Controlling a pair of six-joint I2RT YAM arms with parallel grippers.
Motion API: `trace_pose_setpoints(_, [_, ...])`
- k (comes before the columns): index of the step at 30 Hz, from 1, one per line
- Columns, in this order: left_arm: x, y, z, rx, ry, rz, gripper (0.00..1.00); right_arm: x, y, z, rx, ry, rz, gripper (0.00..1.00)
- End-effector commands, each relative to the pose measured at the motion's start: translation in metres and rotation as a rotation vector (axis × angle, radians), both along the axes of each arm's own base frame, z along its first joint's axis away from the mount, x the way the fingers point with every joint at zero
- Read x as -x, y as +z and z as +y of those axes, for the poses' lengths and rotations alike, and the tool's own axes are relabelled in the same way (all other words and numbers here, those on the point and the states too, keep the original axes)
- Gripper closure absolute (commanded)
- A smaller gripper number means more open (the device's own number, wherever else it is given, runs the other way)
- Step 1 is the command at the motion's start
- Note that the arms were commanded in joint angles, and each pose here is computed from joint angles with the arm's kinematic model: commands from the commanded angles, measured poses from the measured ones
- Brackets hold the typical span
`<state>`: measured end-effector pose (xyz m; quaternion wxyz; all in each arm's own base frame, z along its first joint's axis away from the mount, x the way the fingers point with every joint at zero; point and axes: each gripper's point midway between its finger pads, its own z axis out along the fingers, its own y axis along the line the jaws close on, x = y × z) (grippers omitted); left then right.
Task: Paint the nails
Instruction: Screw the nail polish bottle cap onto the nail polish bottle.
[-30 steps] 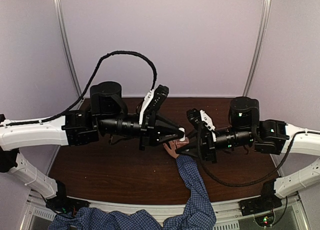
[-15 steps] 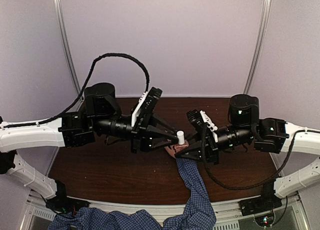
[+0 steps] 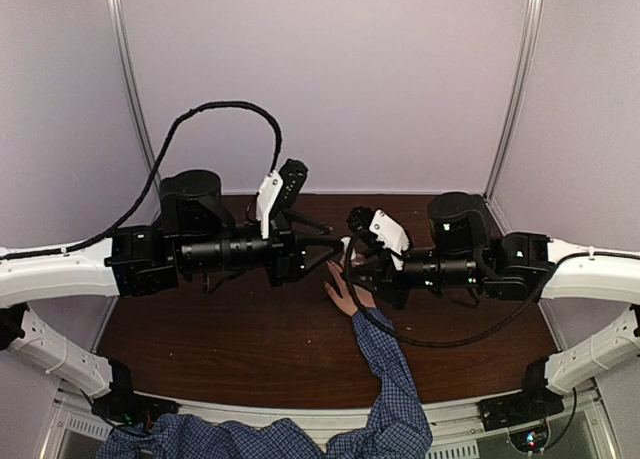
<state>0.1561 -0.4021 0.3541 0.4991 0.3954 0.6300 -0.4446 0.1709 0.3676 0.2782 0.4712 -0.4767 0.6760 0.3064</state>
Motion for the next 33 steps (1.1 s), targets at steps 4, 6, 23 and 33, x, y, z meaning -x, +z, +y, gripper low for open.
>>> trace_pose_setpoints(4, [-0.024, -0.006, -0.016, -0.023, 0.150, 0.027, 0.56, -0.023, 0.009, -0.001, 0.008, -0.131, -0.027, 1.00])
trace_pose_setpoints(6, [-0.029, -0.008, -0.017, -0.020, 0.173, 0.036, 0.56, -0.024, 0.007, -0.001, 0.014, -0.138, -0.026, 1.00])
trace_pose_setpoints(23, [-0.035, -0.012, -0.025, -0.015, 0.191, 0.066, 0.67, -0.025, 0.001, 0.004, 0.056, -0.148, -0.046, 1.00])
trace_pose_setpoints(33, [-0.027, -0.016, -0.027, -0.024, 0.150, 0.086, 0.91, -0.015, 0.010, 0.004, 0.024, -0.103, -0.047, 1.00])
